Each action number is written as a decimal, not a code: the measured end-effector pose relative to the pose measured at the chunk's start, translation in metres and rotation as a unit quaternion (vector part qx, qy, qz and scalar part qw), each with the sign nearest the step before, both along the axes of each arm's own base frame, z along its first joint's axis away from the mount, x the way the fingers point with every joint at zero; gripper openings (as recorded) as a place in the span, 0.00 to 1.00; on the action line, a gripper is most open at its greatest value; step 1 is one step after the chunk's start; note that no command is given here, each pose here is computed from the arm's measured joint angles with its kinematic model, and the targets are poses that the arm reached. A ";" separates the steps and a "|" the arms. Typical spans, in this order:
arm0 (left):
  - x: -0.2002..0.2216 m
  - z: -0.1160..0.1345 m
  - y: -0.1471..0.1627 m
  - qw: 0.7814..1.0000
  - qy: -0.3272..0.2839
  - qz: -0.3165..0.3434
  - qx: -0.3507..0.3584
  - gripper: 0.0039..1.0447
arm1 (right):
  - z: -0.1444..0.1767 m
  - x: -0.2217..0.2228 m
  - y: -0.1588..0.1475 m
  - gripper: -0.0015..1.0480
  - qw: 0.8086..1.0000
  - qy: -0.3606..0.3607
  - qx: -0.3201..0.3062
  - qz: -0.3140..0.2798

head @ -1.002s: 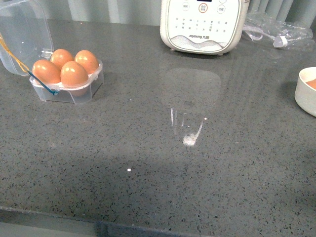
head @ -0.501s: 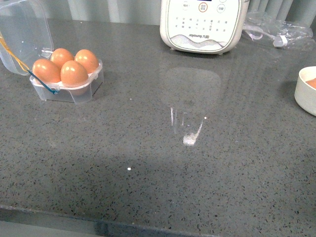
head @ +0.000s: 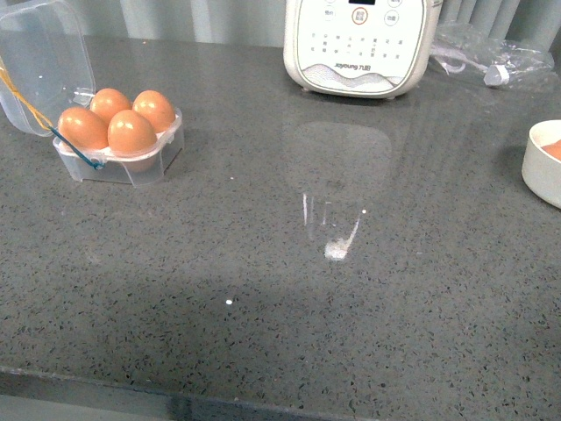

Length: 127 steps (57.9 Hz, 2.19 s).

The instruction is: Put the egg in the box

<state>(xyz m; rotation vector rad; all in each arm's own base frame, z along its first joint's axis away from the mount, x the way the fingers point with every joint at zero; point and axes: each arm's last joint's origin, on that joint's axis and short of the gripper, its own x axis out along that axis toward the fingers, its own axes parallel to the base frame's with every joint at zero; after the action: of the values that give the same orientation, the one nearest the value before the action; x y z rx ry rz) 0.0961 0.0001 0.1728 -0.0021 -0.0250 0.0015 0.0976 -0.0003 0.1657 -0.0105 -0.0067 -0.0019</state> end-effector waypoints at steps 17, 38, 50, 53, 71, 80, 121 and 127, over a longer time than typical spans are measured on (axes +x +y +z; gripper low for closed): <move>0.000 0.000 0.000 1.000 0.000 0.000 0.000 0.94 | 0.000 0.000 0.000 0.24 1.000 0.002 0.000 0.000; 0.000 0.000 0.000 1.000 0.000 0.000 0.000 0.94 | 0.000 0.000 0.000 0.94 1.000 0.002 0.000 0.000; 0.000 0.000 0.000 1.000 0.000 0.000 0.000 0.94 | 0.000 0.000 0.000 0.93 1.000 0.002 0.001 0.000; 0.000 0.000 0.000 1.000 0.000 0.000 0.000 0.94 | 0.000 0.000 0.000 0.93 1.000 0.002 0.001 0.000; 0.000 0.000 0.000 1.000 0.000 0.000 0.000 0.94 | 0.000 0.000 0.000 0.93 1.000 0.002 0.001 0.000; 0.000 0.000 0.000 1.000 0.000 0.000 0.000 0.94 | 0.000 0.000 0.000 0.93 1.000 0.002 0.001 0.000; 0.055 0.040 0.022 0.991 0.095 0.089 -0.012 0.94 | 0.000 0.000 0.000 0.93 1.000 0.002 0.001 0.000; 0.079 0.051 0.031 0.993 0.083 0.085 -0.013 0.94 | 0.000 0.000 0.000 0.93 1.000 0.002 0.001 0.000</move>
<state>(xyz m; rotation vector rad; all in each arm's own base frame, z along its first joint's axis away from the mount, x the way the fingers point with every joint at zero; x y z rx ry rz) 0.1749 0.0316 0.2242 -0.0251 0.1418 0.1722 0.0976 -0.0003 0.1652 -0.0094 -0.0021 -0.0019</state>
